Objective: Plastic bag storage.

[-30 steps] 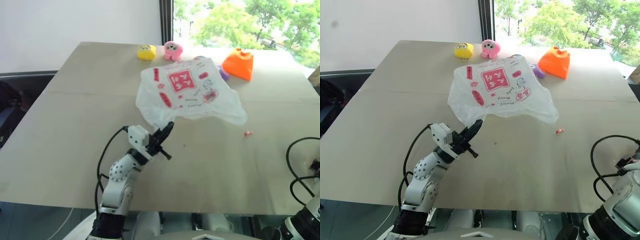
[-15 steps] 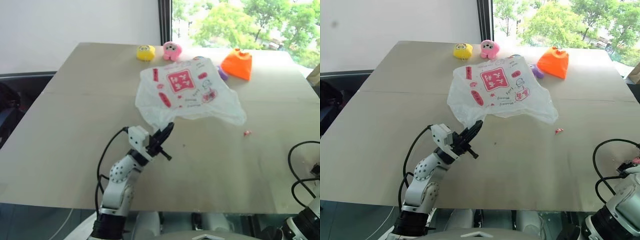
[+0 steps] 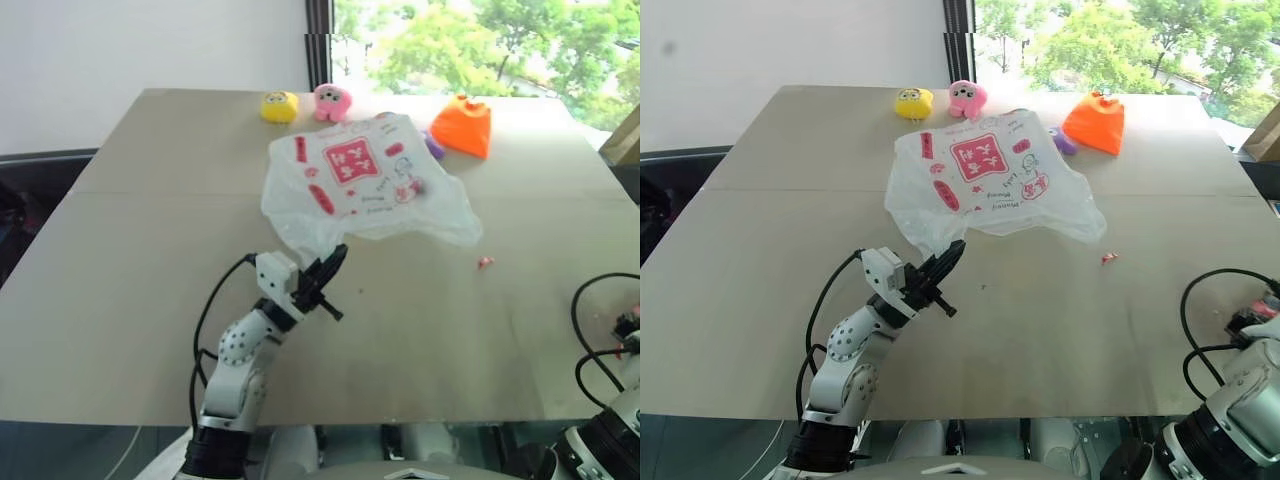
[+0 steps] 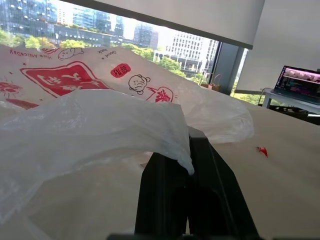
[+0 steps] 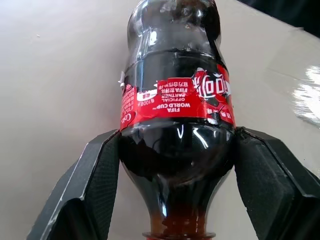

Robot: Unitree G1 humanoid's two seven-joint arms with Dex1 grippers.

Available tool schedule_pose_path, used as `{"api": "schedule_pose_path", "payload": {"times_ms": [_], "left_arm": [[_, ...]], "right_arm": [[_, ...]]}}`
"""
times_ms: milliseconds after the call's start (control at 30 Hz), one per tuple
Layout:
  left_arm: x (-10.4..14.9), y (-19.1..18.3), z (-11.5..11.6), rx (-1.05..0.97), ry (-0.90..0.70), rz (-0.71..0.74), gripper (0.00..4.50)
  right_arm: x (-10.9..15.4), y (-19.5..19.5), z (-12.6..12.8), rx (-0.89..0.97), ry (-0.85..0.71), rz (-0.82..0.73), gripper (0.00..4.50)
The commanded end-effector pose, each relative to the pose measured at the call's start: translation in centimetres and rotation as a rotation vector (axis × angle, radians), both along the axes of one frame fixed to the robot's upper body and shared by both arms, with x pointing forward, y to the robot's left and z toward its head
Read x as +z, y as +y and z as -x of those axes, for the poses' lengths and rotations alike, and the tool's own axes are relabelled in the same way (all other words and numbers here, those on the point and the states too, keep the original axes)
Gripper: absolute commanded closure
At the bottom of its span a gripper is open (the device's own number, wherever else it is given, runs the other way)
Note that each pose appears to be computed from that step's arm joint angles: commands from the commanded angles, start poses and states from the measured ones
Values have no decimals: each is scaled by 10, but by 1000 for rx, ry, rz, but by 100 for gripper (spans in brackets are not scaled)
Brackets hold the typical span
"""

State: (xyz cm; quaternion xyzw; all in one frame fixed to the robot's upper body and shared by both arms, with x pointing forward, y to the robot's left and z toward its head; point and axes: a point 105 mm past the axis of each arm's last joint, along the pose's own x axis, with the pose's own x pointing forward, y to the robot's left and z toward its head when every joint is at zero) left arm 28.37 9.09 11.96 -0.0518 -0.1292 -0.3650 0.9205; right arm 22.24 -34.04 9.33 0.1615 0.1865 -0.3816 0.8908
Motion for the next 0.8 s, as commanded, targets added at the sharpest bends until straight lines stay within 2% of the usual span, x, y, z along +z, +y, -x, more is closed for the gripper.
{"api": "schedule_pose_path", "payload": {"times_ms": [33,200,333,567,800], "left_arm": [[12,-2,3,-2,-56,5,450],[14,-2,2,0,-63,4,450],[14,-2,1,3,-65,5,450],[15,-1,-1,13,-71,9,450],[17,-3,-2,19,-78,18,450]], "right_arm": [[18,60,-47,361,-164,-63,166],[21,110,-53,682,-192,-90,166],[24,136,-50,861,-199,-97,166],[30,164,-36,1167,-202,9,166],[32,196,-17,1455,-215,19,166]]}}
